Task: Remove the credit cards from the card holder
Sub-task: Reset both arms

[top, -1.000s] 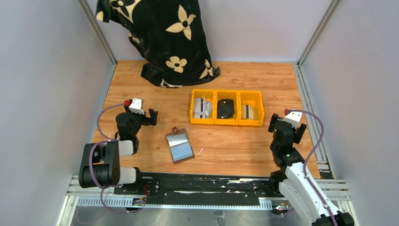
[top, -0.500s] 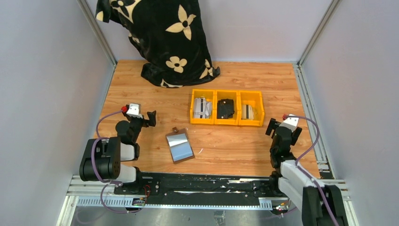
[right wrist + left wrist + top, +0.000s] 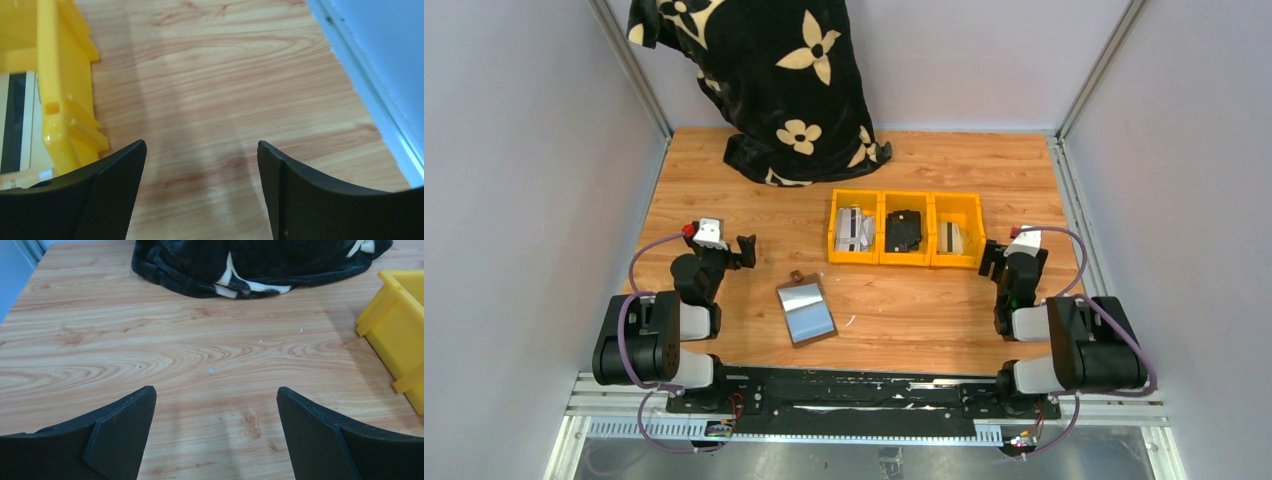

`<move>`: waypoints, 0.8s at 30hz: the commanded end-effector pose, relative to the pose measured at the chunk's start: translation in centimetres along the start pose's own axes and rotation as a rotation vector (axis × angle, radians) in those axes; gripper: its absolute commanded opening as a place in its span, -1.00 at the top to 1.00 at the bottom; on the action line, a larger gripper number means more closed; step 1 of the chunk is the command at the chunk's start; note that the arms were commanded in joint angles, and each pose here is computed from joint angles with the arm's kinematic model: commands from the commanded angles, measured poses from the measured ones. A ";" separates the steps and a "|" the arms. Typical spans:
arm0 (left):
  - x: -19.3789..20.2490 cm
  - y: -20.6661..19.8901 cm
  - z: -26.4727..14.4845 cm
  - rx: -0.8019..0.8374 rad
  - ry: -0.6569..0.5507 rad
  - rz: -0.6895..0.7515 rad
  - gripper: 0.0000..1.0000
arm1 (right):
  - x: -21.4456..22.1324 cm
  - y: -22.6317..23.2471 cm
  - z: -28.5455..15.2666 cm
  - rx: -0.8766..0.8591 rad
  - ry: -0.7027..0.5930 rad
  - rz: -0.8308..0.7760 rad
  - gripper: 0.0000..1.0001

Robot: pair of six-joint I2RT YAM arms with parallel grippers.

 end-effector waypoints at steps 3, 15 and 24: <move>-0.7 0.1 0.8 -0.025 -0.008 0.023 -1.00 | -1.9 0.4 1.7 -0.062 -0.092 -0.052 -0.87; -0.7 -0.1 1.0 -0.028 0.001 0.021 -1.00 | -2.0 0.6 1.7 -0.071 -0.093 -0.063 -0.88; -0.7 -0.2 0.9 -0.025 -0.005 0.022 -1.00 | -2.0 0.6 1.7 -0.070 -0.095 -0.063 -0.89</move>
Point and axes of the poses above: each gripper's point midway between its finger pads, its own z axis out along the fingers, its own y axis along the line the jaws close on, x = y × z, the point moved 9 cm from there along -z, back along the fingers, and after that the axes turned 10 degrees about -z, right-handed, at the moved point
